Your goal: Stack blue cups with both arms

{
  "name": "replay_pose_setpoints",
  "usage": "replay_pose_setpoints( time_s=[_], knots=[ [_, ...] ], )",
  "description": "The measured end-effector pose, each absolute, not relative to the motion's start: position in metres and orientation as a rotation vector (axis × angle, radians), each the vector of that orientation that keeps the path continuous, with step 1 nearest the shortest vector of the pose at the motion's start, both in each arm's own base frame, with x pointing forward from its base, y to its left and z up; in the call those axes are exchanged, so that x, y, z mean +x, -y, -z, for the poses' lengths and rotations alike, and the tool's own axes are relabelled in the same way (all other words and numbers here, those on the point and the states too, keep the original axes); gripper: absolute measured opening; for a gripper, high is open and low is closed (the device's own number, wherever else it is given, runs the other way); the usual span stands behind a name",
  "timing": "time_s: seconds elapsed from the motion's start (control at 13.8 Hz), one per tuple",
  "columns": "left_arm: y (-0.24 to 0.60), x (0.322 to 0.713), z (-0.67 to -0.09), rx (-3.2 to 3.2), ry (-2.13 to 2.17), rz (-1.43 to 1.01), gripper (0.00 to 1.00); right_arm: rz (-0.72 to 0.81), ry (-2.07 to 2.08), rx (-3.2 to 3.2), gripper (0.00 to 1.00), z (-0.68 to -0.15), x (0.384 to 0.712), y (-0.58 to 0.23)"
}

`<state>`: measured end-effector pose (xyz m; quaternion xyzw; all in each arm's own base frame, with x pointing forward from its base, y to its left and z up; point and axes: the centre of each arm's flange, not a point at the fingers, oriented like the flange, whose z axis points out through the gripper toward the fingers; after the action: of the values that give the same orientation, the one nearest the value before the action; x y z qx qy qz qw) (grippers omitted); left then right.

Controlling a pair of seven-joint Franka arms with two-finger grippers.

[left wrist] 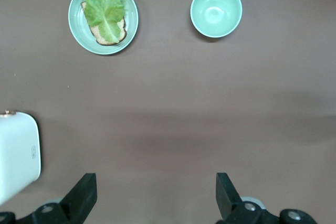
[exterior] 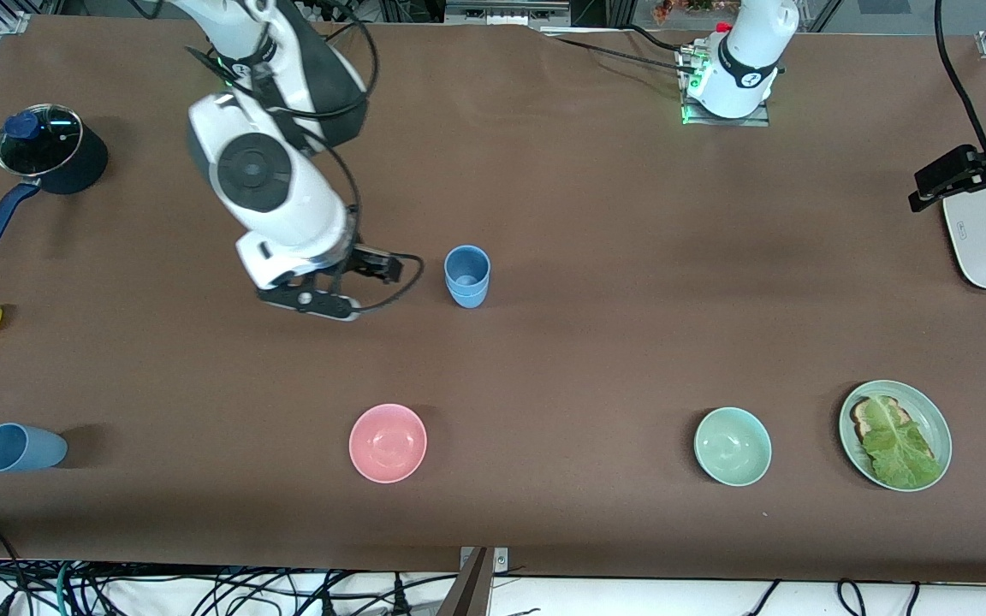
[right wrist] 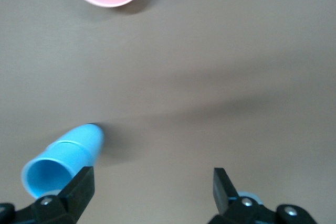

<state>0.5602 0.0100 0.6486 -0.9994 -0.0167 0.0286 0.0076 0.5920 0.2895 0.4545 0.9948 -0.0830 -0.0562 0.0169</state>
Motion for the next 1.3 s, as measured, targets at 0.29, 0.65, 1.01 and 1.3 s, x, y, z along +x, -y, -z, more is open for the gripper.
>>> replay_pose_setpoints(
  time_s=[0.29,0.65,1.01,1.3],
  knots=[
    [-0.014,0.56,-0.648,-3.126,0.009,-0.09,1.0,0.143,0.106,3.08,1.0,-0.504,0.592,-0.185],
    [-0.018,0.56,-0.648,-3.126,0.013,-0.091,1.0,0.171,0.018,3.07,1.0,-0.543,0.566,-0.046],
    [-0.016,0.56,-0.648,-3.126,0.008,-0.09,1.0,0.166,0.088,3.079,1.0,-0.584,0.543,0.021],
    [-0.013,0.558,-0.652,-3.126,-0.001,-0.081,1.0,0.175,0.123,3.1,1.0,-0.595,0.539,0.028]
  ],
)
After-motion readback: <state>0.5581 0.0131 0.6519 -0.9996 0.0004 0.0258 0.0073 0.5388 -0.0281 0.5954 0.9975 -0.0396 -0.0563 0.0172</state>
